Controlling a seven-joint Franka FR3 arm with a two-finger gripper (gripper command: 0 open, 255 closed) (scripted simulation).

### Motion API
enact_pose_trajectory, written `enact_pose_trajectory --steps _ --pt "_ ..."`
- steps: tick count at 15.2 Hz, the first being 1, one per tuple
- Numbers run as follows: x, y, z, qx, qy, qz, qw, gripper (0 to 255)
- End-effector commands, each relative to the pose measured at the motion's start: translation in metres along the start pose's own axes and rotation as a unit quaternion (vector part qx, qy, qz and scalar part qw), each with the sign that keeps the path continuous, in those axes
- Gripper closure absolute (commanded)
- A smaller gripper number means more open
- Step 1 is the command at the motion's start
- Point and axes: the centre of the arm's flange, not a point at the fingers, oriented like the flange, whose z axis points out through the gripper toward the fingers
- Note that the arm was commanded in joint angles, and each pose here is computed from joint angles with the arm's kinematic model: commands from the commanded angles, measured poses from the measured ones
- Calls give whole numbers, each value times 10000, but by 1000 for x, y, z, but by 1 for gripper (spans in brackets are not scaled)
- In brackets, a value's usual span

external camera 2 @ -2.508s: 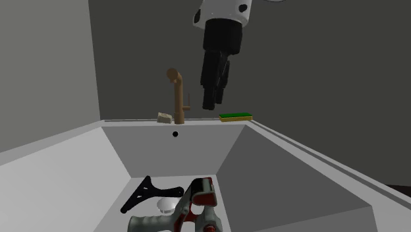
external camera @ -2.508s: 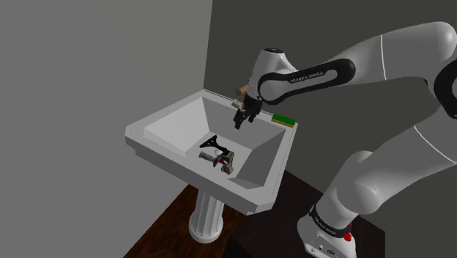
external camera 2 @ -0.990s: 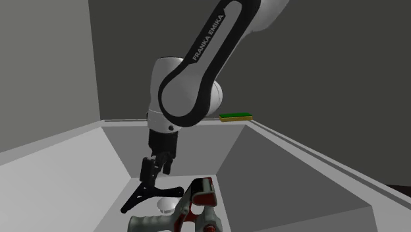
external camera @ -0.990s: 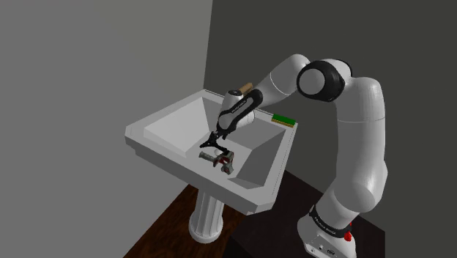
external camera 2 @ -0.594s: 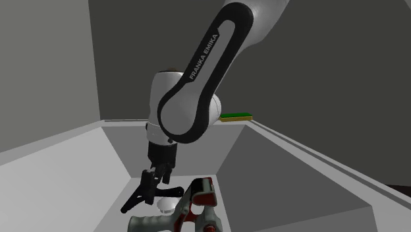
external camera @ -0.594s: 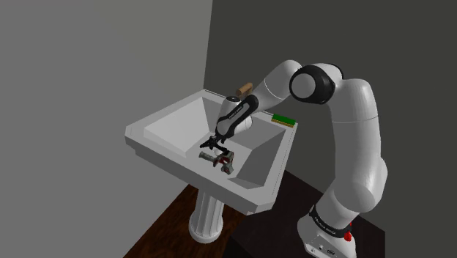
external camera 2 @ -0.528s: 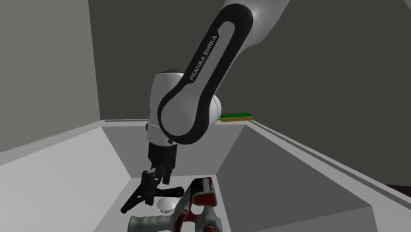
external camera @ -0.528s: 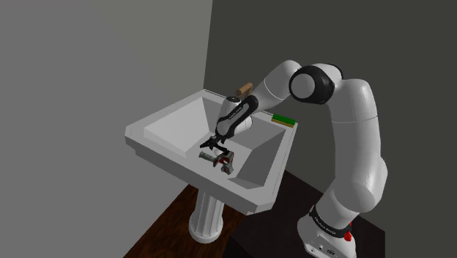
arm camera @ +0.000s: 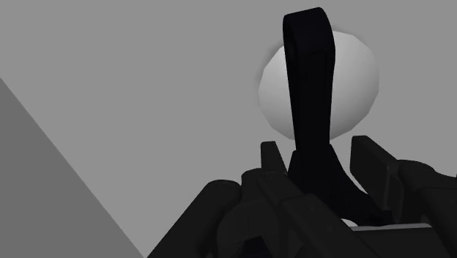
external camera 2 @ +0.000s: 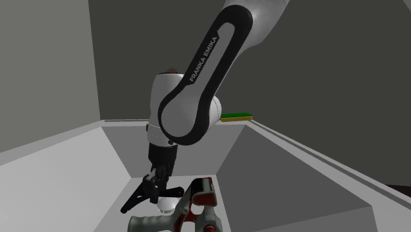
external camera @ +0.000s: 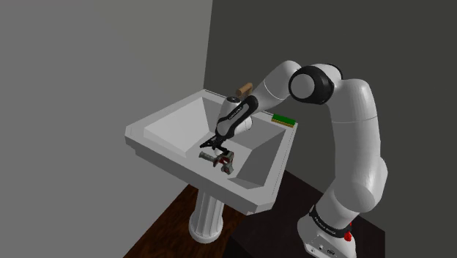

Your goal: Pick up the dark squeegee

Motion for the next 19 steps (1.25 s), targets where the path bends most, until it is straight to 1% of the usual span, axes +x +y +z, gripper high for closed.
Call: enact_pose_trajectory --steps 1,2,17,19 --pt "0 0 0 0 2 0 10000 255" --pt "0 0 0 0 2 -1 10000 255" --pt "13 2 -78 0 2 -1 10000 255" --pt "13 2 -79 0 2 -1 10000 255"
